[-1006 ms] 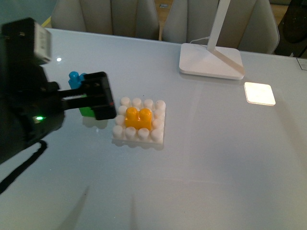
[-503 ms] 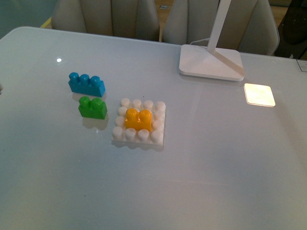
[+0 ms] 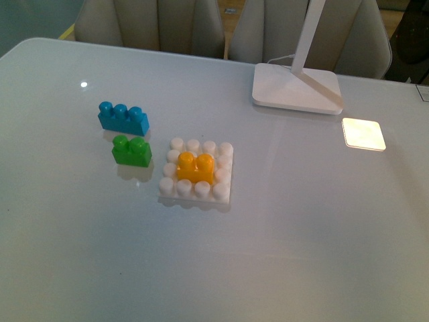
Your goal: Insert yellow block into base center
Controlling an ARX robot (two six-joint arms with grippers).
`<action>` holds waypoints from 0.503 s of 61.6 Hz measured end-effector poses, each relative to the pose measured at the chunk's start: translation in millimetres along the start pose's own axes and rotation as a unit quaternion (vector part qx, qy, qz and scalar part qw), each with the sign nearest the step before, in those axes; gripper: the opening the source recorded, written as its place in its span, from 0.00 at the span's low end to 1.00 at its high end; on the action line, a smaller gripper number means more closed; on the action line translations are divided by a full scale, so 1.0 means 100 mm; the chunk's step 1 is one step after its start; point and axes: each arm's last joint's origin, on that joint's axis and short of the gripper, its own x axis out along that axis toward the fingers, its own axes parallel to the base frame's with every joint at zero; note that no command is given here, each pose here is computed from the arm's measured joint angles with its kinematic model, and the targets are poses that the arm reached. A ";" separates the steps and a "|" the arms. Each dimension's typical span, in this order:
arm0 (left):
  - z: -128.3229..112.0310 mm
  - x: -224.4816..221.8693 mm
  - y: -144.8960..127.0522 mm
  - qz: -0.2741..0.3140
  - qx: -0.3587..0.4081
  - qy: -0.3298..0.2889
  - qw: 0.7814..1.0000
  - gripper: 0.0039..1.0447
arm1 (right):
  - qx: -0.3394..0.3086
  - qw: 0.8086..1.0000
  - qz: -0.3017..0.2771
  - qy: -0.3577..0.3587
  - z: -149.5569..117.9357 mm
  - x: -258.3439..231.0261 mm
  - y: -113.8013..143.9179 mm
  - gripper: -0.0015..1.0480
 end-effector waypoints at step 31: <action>0.07 -0.23 0.00 0.000 0.000 -0.008 1.000 0.03 | 0.000 1.000 0.000 0.000 0.00 0.00 0.00 0.91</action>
